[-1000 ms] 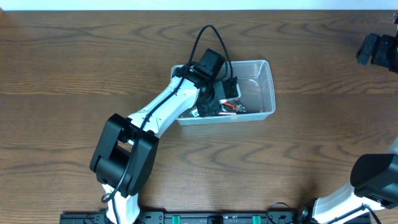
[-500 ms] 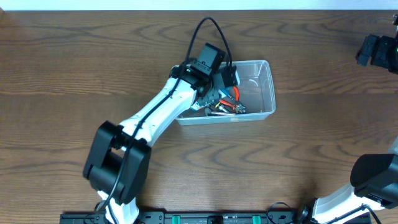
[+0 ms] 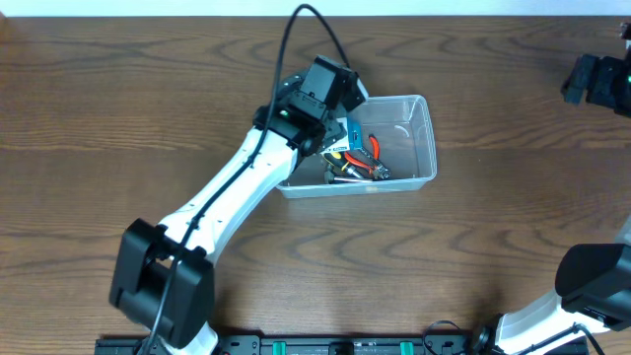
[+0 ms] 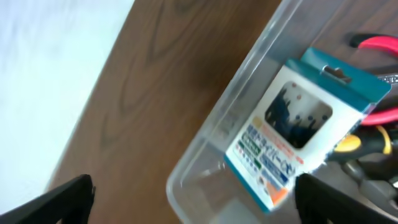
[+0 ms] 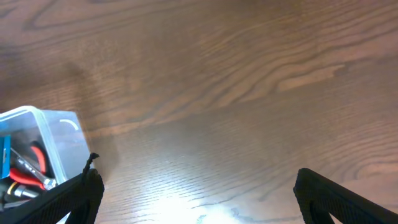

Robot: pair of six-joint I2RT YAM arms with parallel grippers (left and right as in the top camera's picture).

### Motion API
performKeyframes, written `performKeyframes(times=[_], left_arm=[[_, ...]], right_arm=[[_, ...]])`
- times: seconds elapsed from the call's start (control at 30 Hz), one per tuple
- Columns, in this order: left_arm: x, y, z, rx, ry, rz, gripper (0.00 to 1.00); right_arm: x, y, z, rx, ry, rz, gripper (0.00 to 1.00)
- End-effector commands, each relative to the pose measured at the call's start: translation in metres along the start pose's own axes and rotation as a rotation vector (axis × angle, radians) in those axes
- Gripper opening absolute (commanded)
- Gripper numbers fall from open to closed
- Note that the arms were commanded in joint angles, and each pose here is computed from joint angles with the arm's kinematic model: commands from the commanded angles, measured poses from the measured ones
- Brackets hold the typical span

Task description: Pack container

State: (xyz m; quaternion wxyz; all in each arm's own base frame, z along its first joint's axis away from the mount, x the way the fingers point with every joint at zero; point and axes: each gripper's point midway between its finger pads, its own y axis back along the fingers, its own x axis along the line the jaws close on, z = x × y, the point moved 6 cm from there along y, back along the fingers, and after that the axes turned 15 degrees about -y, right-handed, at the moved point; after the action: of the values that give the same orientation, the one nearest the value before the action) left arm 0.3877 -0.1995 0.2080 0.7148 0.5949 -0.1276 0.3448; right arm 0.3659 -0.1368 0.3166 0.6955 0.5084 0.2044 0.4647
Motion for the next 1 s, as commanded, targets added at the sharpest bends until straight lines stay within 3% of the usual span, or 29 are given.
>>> performKeyframes(times=[0.0,0.2,0.37,0.5,0.73,0.97], left_arm=[[0.030,0.034,-0.021,0.007,0.267,0.071,1.00],[0.063,0.055,-0.088,0.063,0.560,0.042,0.98],[0.093,0.060,-0.146,0.127,0.821,0.115,0.98],[0.100,0.068,-0.181,0.194,0.920,0.140,0.98],[0.083,0.098,-0.198,0.215,0.946,0.147,0.98],[0.048,0.154,-0.196,-0.004,0.985,0.206,0.98]], right_arm=[[0.019,-0.002,-0.004,0.011,0.082,0.042,0.99],[0.066,-0.021,-0.007,-0.006,0.222,0.062,0.99],[0.123,-0.058,-0.018,0.021,0.381,0.115,0.99],[0.144,-0.087,-0.033,0.094,0.354,0.116,0.99],[0.137,-0.076,-0.047,0.120,0.296,0.101,0.99],[0.110,-0.042,-0.085,0.057,0.240,0.101,0.99]])
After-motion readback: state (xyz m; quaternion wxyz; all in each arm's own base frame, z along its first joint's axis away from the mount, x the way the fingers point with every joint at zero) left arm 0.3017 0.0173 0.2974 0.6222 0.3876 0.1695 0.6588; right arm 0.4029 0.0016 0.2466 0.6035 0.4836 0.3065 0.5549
